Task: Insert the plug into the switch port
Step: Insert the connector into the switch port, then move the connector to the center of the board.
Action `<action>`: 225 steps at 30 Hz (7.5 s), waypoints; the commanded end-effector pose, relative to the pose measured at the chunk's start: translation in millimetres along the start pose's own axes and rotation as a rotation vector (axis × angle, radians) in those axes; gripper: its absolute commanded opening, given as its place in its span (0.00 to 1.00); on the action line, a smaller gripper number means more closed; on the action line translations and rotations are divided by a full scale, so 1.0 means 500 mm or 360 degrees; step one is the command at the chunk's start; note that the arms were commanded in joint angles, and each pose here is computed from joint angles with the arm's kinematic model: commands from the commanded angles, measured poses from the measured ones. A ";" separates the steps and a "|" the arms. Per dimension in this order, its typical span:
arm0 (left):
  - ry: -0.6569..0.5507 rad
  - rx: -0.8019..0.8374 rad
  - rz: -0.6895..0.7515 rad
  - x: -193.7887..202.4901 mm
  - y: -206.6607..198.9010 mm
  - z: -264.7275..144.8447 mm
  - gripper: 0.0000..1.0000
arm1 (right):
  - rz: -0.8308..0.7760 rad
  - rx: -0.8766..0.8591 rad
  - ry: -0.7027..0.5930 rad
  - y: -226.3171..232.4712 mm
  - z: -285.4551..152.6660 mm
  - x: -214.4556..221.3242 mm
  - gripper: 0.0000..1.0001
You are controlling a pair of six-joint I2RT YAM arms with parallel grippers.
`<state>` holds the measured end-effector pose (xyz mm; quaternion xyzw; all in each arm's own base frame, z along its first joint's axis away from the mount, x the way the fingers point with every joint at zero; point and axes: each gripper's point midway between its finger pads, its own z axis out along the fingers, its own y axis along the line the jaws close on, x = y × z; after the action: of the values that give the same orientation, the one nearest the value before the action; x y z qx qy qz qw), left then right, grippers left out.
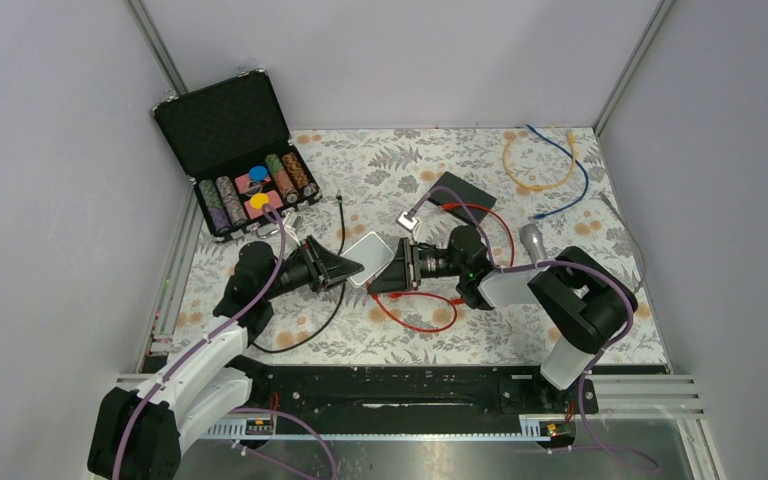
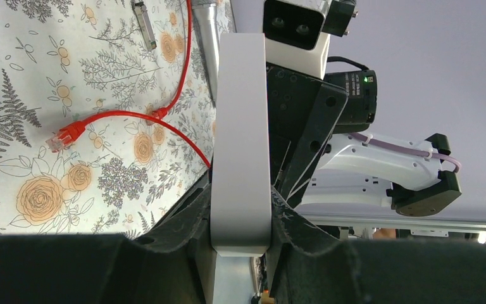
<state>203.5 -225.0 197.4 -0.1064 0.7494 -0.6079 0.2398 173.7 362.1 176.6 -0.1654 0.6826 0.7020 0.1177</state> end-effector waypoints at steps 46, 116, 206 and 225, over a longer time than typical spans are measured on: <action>0.0223 0.0143 0.0048 0.113 0.001 -0.053 0.00 | -0.0195 -0.0121 -0.0223 0.061 0.033 -0.102 0.00; 0.0501 0.0199 -0.0190 0.220 -0.008 -0.039 0.00 | -0.0267 0.0015 -0.0753 0.025 0.013 -0.265 0.00; -0.1376 -0.1595 0.0918 -0.285 -0.006 -0.387 0.00 | -0.0181 0.1914 -0.0365 -0.391 0.116 -0.121 0.59; -0.0566 -0.0714 0.0631 -0.153 -0.038 -0.133 0.00 | -0.1235 0.1989 -0.0565 -0.207 -0.192 -0.224 0.00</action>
<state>234.6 -63.5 227.6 -0.1632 0.8348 -0.1479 0.5046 279.8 286.9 28.5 -0.1333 0.9190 0.0567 0.3666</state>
